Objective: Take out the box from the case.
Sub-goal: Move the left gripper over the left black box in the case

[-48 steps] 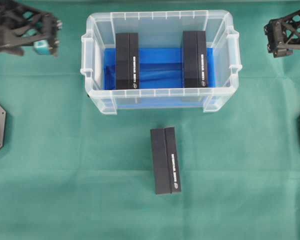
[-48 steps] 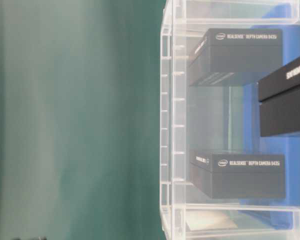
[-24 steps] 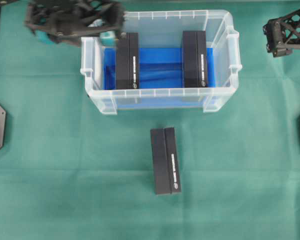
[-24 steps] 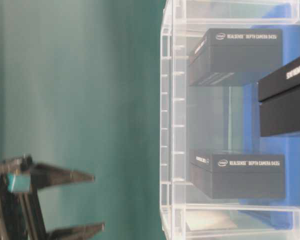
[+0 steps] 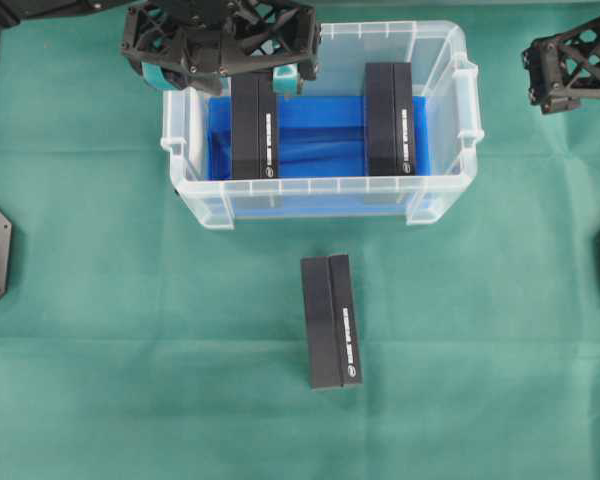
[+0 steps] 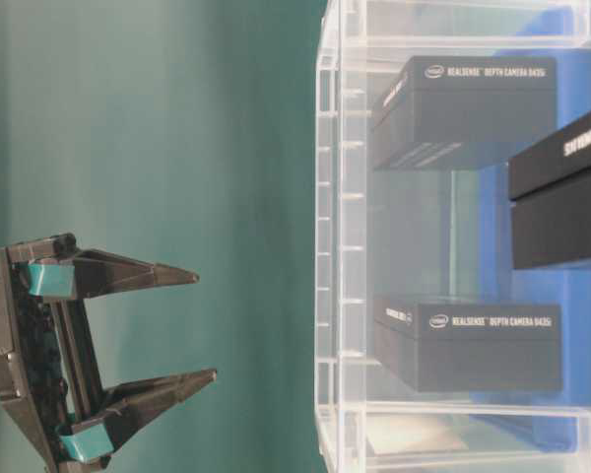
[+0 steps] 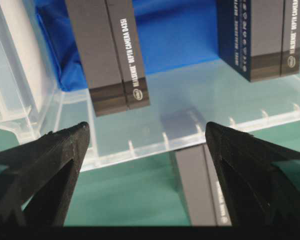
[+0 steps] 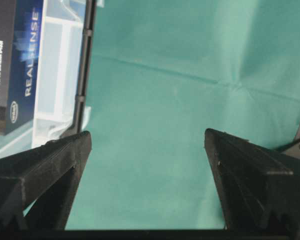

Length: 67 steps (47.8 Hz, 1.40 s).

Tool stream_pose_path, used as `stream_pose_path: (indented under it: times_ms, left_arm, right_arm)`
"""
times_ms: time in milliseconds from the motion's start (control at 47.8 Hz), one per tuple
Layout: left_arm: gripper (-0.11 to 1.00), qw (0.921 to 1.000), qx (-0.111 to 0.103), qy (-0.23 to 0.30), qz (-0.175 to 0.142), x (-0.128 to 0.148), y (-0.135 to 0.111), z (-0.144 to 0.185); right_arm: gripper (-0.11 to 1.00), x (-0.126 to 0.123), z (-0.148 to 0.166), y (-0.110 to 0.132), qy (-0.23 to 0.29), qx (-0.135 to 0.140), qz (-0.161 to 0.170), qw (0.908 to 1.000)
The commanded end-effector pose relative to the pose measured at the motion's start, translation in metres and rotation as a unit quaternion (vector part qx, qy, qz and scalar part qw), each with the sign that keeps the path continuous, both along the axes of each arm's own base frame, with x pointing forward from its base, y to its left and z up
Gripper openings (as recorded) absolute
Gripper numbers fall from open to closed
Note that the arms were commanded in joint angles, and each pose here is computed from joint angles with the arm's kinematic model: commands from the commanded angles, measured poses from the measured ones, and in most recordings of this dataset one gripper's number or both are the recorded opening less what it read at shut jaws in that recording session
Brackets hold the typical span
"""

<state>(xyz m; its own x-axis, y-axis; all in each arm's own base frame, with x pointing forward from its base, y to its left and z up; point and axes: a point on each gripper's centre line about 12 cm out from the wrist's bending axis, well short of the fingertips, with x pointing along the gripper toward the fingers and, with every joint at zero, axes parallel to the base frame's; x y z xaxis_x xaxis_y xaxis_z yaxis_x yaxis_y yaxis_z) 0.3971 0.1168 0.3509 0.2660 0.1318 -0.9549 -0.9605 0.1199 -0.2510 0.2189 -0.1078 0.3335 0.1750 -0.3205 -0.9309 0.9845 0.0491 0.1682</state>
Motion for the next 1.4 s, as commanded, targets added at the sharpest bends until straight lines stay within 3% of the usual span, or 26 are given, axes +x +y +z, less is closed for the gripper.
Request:
stream_pose_path:
  times_ms: [0, 272, 1381]
  left_arm:
    - [0.97, 0.9999, 0.009, -0.013, 0.001, -0.003, 0.0, 0.012]
    - [0.97, 0.9997, 0.023, -0.006, 0.003, -0.004, 0.003, 0.01]
    - [0.97, 0.9994, 0.027, 0.011, 0.017, -0.005, 0.007, -0.014]
  right_arm:
    - [0.91, 0.0, 0.005, 0.0, -0.012, -0.006, 0.002, 0.9999]
    - [0.91, 0.001, 0.006, -0.001, -0.018, -0.008, 0.003, 0.9998]
    - [0.91, 0.001, 0.004, 0.0, -0.015, -0.006, 0.003, 0.9999]
